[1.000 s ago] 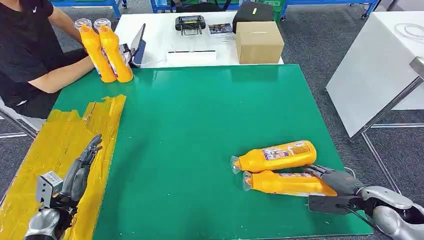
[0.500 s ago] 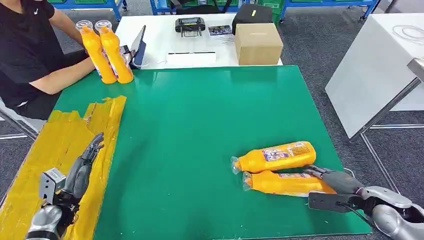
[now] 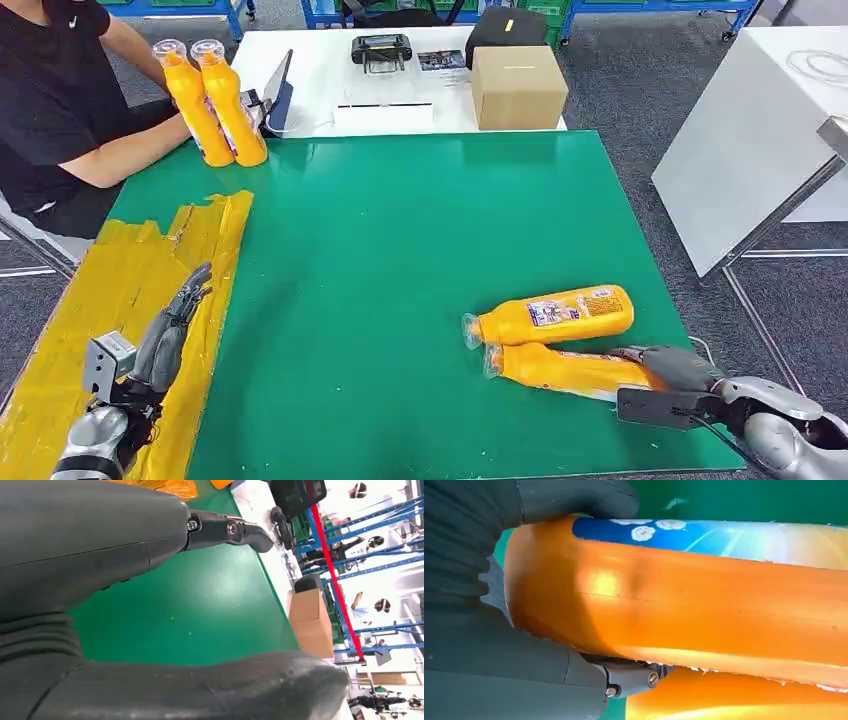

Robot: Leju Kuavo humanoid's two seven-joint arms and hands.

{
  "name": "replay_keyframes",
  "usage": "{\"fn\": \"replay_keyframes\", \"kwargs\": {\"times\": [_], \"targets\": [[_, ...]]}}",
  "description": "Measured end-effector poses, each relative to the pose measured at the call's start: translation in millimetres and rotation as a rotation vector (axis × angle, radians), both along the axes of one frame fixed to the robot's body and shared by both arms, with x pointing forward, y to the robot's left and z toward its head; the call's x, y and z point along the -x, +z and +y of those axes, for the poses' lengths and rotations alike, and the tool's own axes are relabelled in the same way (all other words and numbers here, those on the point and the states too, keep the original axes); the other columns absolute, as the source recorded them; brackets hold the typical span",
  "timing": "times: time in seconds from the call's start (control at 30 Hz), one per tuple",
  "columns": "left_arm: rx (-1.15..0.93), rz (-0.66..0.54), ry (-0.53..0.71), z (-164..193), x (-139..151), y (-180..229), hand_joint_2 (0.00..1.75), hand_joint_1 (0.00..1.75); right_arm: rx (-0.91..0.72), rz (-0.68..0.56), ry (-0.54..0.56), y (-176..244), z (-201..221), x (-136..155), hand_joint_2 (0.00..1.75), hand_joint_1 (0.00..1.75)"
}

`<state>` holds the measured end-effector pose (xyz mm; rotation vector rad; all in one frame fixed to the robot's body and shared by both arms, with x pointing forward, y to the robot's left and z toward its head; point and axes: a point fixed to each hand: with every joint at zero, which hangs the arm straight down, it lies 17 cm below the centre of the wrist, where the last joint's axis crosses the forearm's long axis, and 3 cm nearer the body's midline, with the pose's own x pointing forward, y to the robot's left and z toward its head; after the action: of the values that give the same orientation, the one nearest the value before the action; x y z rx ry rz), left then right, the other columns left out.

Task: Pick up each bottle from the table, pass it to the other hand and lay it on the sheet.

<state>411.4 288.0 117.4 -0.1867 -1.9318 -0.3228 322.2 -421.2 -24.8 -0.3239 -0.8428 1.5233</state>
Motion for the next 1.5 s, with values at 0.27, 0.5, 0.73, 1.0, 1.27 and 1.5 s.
{"fn": "replay_keyframes", "kwargs": {"times": [0.27, 0.5, 0.73, 1.0, 1.27, 1.5], "targets": [[0.001, 0.006, 0.000, -0.1, -0.2, -2.0, 0.00, 0.00, 0.003, 0.003, 0.002, -0.9, -0.4, 1.3, 1.75, 1.75], [0.001, 0.008, -0.003, -1.5, -1.0, -2.8, 0.00, 0.00, 0.010, 0.008, 0.004, -2.6, -0.4, 2.8, 1.75, 1.75], [0.024, 0.012, 0.012, -0.1, -4.2, -3.5, 0.00, 0.00, -0.245, -0.067, -0.042, -4.0, 51.0, -6.6, 1.75, 1.75], [0.297, 0.093, 0.022, -16.2, -18.6, 6.5, 1.75, 0.00, -0.694, -0.138, -0.116, 4.3, 199.8, -19.7, 1.75, 1.75], [0.374, 0.086, 0.020, -41.0, -14.0, 16.4, 1.75, 0.00, -0.793, -0.156, -0.124, 16.6, 263.8, -35.8, 1.75, 1.75], [0.447, 0.093, -0.008, -44.5, -6.3, 19.0, 1.75, 0.00, -0.858, -0.163, -0.144, 23.9, 285.6, -39.3, 1.75, 1.75]]}}
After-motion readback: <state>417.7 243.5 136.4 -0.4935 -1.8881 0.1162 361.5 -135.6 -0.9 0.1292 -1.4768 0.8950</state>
